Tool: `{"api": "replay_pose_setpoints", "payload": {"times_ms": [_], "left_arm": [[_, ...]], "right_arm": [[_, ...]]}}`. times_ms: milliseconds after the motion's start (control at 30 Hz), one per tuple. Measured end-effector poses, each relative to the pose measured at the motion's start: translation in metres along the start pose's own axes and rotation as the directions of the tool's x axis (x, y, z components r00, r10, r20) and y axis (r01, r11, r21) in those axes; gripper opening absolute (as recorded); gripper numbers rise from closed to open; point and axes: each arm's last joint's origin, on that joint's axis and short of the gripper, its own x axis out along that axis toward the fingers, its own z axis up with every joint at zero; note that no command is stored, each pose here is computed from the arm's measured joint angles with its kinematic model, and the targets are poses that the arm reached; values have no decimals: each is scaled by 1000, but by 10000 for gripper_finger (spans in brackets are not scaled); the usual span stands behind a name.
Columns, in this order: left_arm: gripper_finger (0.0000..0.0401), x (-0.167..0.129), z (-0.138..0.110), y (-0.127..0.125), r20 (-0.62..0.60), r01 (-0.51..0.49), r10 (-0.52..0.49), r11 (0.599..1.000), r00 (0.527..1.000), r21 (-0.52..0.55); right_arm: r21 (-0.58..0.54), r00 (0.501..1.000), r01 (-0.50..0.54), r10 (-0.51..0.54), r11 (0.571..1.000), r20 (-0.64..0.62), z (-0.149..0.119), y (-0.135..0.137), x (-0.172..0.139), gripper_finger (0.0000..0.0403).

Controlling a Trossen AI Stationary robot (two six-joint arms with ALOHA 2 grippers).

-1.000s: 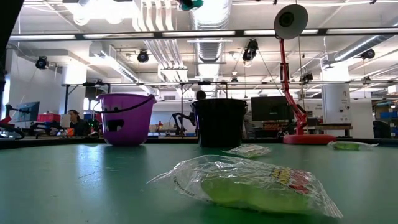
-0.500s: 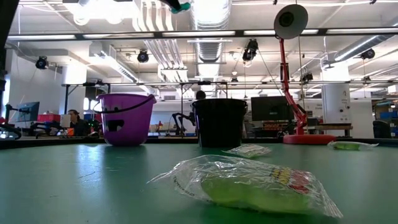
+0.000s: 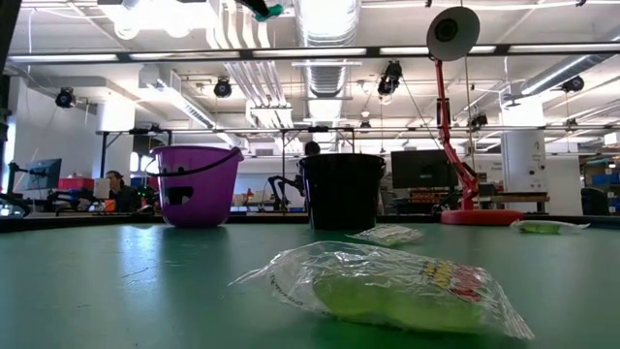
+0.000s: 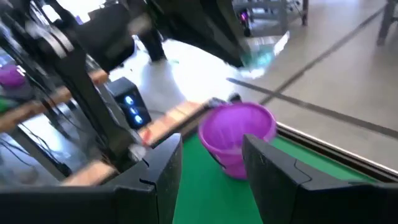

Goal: Sort candy
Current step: Put the blue gummy into the violet bucket

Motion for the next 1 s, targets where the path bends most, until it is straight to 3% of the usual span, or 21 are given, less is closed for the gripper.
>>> {"api": "replay_pose_setpoints", "payload": {"times_ms": [300,533,1000], "left_arm": [[0,-3,-3,1,57,122,-122,992,991,-6],[0,-3,0,2,85,108,-108,994,990,13],[0,-4,5,6,136,71,-74,997,988,22]], "right_arm": [[90,986,-59,44,994,160,22,1,5,160],[169,982,-42,10,985,187,30,-10,14,162],[191,985,9,-42,982,167,28,-29,41,164]]}}
